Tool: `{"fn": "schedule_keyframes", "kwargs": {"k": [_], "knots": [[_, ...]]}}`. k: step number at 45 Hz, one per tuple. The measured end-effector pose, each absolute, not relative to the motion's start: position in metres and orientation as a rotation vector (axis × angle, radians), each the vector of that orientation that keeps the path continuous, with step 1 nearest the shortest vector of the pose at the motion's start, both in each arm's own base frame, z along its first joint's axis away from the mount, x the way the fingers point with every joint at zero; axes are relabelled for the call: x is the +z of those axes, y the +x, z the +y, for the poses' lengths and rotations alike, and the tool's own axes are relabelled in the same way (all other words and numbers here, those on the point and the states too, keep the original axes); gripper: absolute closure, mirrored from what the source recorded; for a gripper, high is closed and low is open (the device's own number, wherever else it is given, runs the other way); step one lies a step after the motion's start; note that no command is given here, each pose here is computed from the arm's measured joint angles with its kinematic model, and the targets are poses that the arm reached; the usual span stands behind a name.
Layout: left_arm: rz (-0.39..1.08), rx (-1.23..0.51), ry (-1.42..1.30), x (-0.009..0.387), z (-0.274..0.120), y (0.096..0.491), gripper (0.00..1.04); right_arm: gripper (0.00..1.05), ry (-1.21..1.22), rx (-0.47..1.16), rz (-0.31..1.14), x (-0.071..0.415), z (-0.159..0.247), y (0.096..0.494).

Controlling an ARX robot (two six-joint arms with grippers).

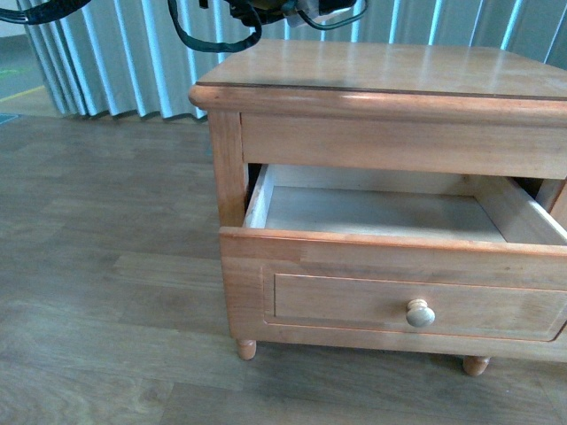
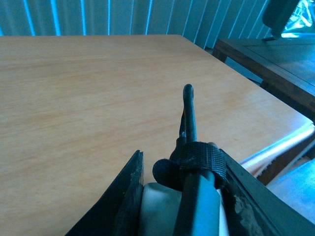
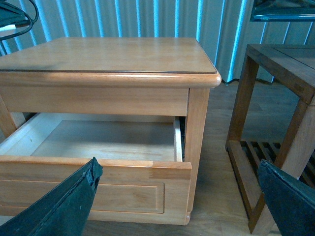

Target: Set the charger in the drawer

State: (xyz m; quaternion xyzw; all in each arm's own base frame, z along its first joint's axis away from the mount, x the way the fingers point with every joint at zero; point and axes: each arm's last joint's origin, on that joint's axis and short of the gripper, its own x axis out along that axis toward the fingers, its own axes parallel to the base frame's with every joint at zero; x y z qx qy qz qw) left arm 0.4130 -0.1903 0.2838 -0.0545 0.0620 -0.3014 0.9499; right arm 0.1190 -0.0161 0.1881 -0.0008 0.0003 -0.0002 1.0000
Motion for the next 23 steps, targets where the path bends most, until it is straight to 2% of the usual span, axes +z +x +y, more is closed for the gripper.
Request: {"fn": "schedule_keyframes", "kwargs": {"k": [11, 23], "knots": [[0.175, -0.683, -0.089, 0.272, -0.208, 0.38, 0.65, 0.08, -0.002, 0.0, 0.001, 0.188, -0.016, 0.119], [0.231, -0.709, -0.074, 0.254, -0.215, 0.368, 0.65, 0.08, -0.002, 0.0, 0.001, 0.188, -0.016, 0.119]]}}
